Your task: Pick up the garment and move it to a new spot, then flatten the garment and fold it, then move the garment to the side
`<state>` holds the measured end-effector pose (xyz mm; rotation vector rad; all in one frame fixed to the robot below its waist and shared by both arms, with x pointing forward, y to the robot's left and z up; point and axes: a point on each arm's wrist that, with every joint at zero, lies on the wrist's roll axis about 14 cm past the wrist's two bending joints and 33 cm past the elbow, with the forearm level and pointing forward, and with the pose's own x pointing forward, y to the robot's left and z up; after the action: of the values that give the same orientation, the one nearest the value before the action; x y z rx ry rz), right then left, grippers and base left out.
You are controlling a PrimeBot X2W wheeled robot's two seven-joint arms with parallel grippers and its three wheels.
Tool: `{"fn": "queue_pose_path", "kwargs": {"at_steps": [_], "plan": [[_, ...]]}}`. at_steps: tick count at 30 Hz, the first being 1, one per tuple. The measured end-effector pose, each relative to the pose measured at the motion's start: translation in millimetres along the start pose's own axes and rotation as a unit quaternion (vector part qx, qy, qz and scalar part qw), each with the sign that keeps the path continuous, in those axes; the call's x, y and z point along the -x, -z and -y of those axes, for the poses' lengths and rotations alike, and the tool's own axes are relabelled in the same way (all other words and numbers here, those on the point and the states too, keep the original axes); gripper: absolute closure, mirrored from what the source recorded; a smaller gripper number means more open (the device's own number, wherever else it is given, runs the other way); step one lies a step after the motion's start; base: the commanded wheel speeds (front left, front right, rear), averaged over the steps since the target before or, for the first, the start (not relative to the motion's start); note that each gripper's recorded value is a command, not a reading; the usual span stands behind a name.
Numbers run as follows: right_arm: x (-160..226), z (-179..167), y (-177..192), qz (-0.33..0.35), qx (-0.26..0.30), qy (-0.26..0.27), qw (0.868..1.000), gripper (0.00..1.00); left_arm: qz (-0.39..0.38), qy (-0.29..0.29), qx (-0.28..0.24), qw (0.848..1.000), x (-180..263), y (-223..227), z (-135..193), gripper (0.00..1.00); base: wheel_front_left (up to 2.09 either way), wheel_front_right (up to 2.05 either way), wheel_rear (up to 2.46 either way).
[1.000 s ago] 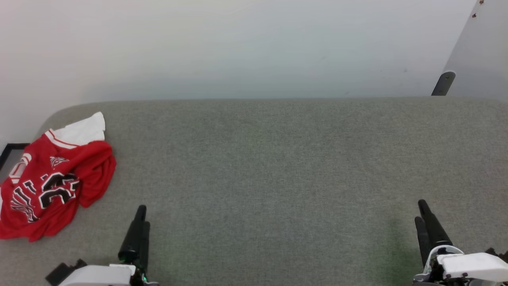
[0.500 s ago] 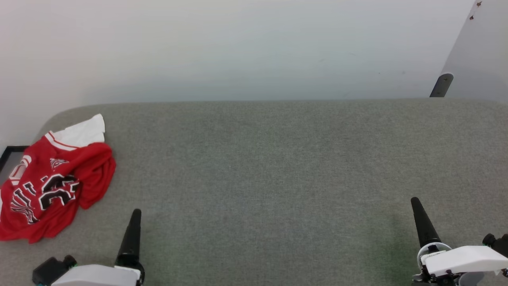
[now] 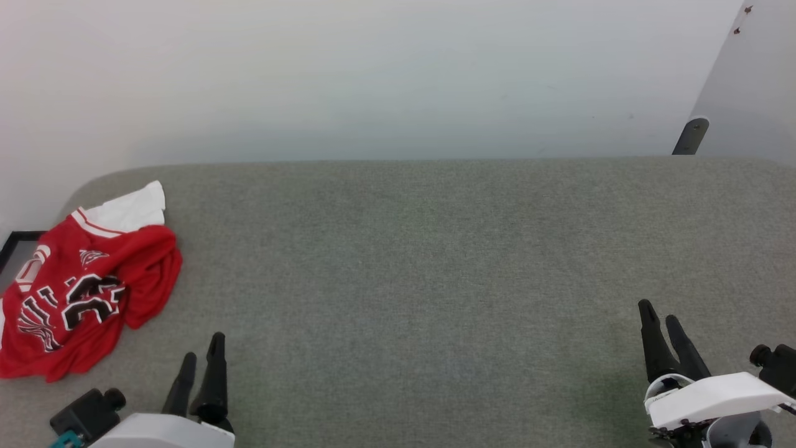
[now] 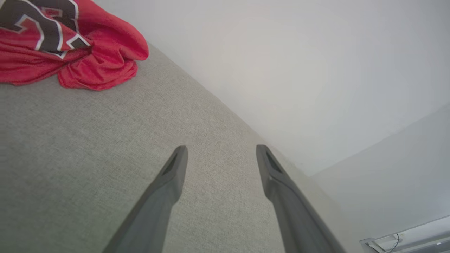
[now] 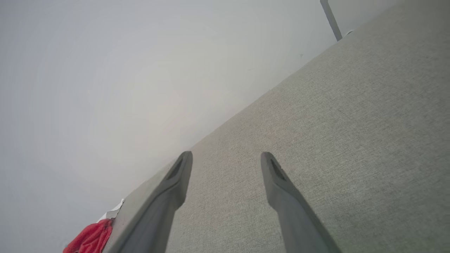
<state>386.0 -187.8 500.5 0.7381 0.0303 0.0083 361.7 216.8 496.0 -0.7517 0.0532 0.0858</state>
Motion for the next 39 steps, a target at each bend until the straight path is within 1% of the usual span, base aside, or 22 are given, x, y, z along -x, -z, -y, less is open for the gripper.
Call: {"fn": "queue_pose_path", "kwargs": {"at_steps": [7, 14, 24, 39], "plan": [[-1.0, -6.4, -4.2, 0.007, 0.052, -0.010, 0.999, 0.00, 0.015, 0.012, -0.069, 0.997, 1.0, -7.7, 5.2, 0.00, 0.00, 0.00, 0.00], [-1.1, -10.4, -7.4, 0.013, 0.096, -0.016, 0.995, 0.00, 0.032, 0.021, -0.115, 0.993, 4.3, -14.1, 8.5, 0.00, 0.00, 0.00, 0.00], [-1.1, -15.7, -12.5, 0.024, 0.151, -0.024, 0.988, 0.00, 0.058, 0.042, -0.172, 0.982, 7.3, -24.0, 18.5, 0.00, 0.00, 0.00, 0.00], [-0.3, -21.1, -17.5, 0.037, 0.213, -0.032, 0.976, 0.00, 0.080, 0.073, -0.238, 0.965, 11.0, -27.9, 31.3, 0.00, 0.00, 0.00, 0.00]]}}
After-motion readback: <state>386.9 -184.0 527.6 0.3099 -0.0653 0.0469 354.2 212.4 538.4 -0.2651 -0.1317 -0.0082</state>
